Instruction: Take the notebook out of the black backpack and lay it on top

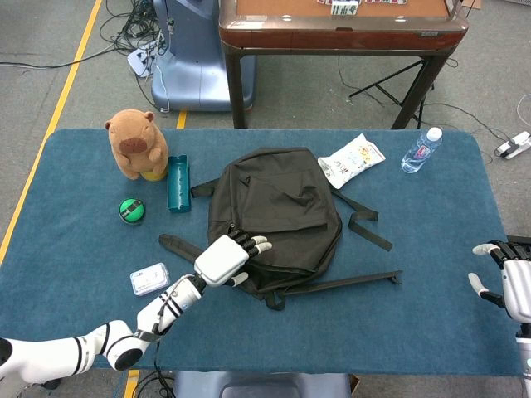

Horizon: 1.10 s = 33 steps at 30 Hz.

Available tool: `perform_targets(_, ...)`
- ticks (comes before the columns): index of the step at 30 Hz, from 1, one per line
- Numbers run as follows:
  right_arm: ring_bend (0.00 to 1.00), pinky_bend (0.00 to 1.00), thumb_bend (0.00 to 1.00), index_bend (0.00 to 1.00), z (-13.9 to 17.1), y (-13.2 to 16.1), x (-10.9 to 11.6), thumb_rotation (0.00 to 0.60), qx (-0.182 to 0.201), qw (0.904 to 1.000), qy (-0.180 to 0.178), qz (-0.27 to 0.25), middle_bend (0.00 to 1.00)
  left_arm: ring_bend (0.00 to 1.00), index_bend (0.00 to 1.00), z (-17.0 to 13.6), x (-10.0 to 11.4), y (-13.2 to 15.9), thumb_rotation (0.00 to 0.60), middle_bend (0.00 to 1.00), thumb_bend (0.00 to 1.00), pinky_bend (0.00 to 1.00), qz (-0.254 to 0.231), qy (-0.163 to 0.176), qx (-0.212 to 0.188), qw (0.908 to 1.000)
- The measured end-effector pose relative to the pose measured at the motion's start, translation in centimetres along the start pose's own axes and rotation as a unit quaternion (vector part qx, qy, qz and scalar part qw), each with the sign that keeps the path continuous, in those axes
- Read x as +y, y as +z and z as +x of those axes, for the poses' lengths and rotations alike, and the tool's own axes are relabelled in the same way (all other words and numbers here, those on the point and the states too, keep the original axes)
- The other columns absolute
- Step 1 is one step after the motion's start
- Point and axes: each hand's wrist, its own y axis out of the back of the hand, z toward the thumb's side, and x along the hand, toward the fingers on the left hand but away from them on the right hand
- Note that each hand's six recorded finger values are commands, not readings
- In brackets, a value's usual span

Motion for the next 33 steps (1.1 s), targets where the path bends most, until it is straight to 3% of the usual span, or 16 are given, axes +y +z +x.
perform_targets(16, 0.28, 0.41, 0.24, 0.38, 0.7, -1.6, -0.1, 0.600, -0.014, 0.9999, 0.001, -0.008, 0.35, 0.31, 0.41, 4.0, -1.7, 2.7, 0.600, 0.23, 0.33, 0.20, 0.011, 0.008, 0.023, 0.9996)
perform_targets(22, 0.28, 0.41, 0.24, 0.38, 1.0, -2.1, 0.1, 0.600, -0.019, 0.9998, -0.002, -0.009, 0.35, 0.34, 0.50, 4.7, -1.5, 2.7, 0.600, 0.29, 0.46, 0.20, 0.012, 0.021, 0.035, 0.9991)
perform_targets(28, 0.28, 0.42, 0.24, 0.38, 1.0, -2.1, 0.0, 0.600, -0.019, 0.9998, 0.002, -0.010, 0.35, 0.42, 0.66, 5.1, -1.5, 2.2, 0.600, 0.39, 0.64, 0.24, 0.020, 0.037, 0.052, 0.9978)
perform_targets(33, 0.28, 0.41, 0.24, 0.38, 0.9, -1.8, -0.1, 0.600, -0.011, 0.9999, 0.004, -0.011, 0.35, 0.50, 0.77, 5.2, -1.4, 1.6, 0.600, 0.48, 0.70, 0.27, 0.016, 0.055, 0.068, 0.9961)
